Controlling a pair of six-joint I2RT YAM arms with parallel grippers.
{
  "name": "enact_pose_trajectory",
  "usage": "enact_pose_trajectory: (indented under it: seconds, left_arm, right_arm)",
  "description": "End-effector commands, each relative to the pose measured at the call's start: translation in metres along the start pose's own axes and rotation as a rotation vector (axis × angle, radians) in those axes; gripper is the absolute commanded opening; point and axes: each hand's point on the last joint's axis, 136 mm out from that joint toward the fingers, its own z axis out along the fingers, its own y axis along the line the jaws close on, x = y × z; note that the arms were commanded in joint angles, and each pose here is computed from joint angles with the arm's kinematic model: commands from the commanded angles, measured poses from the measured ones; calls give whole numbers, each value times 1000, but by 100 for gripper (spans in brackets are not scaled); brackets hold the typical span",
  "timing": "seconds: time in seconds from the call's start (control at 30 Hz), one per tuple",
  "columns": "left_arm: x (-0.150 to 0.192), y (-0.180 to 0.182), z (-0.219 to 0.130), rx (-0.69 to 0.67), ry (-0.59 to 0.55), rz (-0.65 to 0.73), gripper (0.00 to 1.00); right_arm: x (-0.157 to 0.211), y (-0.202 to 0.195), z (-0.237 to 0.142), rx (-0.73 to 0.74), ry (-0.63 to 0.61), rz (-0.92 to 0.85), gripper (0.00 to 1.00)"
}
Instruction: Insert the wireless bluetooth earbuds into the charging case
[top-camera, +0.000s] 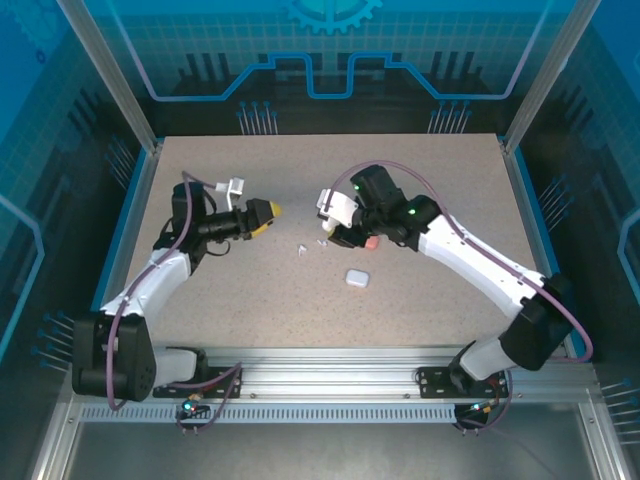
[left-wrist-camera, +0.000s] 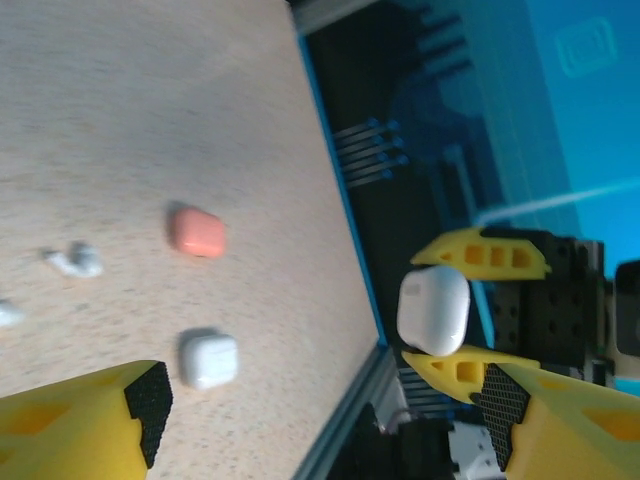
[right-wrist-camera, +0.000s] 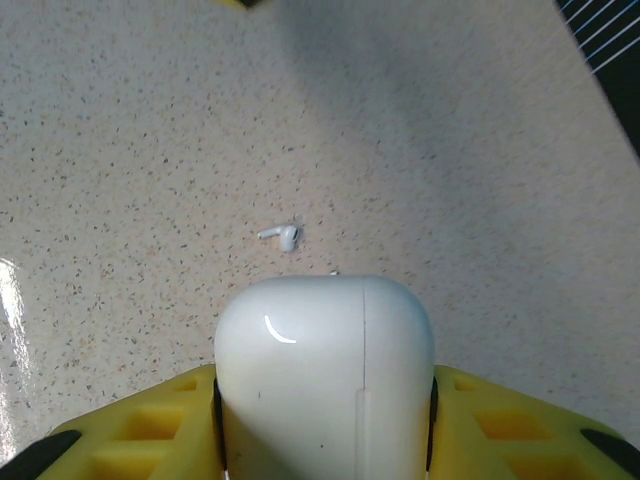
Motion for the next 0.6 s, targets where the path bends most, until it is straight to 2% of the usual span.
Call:
enact_pose_trajectory:
  seconds: [0.0,0.27,0.57]
  left_arm:
    - [4,-46,14,160,79,112,84]
    - [26,-73,45,227,200,176,81]
    - [45,-69,72,182,298,185,74]
  right_arm:
    - [-11,-5,-10,28,-65,-46,44]
    - [-16,-5,-18,41,-70,-73,43]
    - [-24,-5,-20,38,-74,-80,43]
